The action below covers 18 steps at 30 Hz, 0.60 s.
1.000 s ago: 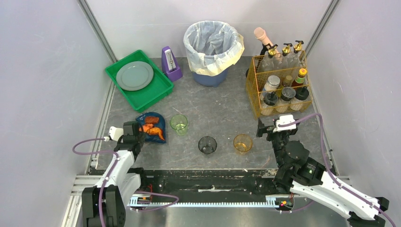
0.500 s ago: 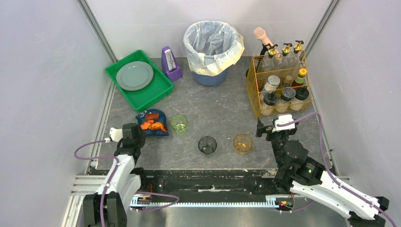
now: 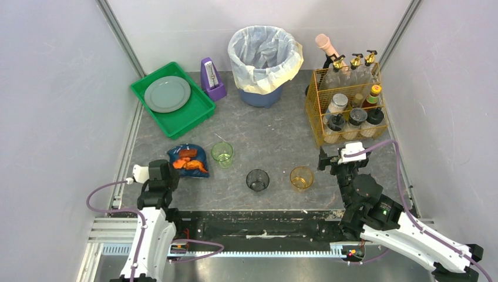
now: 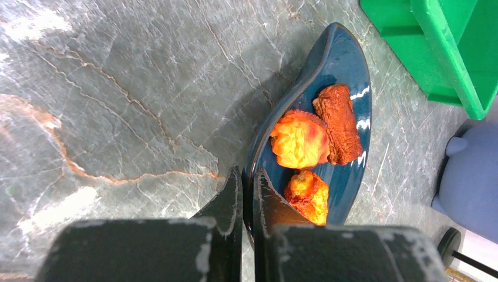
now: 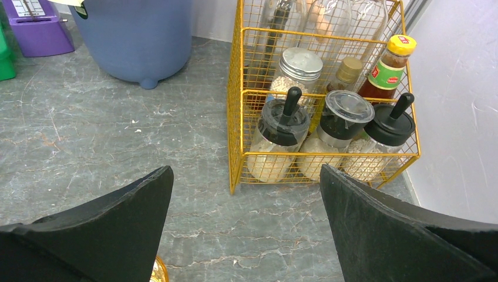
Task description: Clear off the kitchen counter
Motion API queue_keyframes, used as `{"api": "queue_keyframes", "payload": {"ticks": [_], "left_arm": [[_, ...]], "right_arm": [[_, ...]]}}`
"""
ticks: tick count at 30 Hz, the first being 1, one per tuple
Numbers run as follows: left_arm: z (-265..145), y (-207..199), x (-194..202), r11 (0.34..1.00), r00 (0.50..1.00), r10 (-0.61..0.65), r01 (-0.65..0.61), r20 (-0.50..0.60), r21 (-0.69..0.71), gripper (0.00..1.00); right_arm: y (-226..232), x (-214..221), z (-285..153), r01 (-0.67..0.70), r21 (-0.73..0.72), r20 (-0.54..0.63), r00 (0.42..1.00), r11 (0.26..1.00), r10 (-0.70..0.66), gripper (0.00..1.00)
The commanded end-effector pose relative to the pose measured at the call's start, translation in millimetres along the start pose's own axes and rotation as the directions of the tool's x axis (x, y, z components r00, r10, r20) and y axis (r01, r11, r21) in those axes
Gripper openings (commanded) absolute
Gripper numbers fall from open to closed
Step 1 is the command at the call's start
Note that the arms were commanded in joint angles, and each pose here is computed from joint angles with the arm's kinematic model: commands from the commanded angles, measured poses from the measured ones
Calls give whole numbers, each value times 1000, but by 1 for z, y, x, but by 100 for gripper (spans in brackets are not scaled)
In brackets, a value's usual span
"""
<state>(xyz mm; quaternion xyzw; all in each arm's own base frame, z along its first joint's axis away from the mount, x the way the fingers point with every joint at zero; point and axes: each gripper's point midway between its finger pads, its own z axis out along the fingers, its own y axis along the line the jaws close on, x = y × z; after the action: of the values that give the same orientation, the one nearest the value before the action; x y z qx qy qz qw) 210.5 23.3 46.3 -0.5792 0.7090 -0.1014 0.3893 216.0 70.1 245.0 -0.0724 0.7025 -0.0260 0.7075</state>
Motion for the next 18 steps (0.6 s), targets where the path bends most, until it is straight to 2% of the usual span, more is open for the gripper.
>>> {"api": "queue_keyframes", "payload": {"ticks": [1,11,18], "left_arm": [[-33,-65,-41,980,993,-63,43,97,195,2],[-71,-116,-76,960,987,-58,13,153,281,2],[-96,-175,-100,936,987,-36,-21,154,351,2]], "right_arm": [[-1,-12,0,-35,5,25,999,999,35,98],[-3,-14,-1,-48,5,33,998,999,47,98],[-3,-15,-1,-54,4,36,998,999,54,98]]}}
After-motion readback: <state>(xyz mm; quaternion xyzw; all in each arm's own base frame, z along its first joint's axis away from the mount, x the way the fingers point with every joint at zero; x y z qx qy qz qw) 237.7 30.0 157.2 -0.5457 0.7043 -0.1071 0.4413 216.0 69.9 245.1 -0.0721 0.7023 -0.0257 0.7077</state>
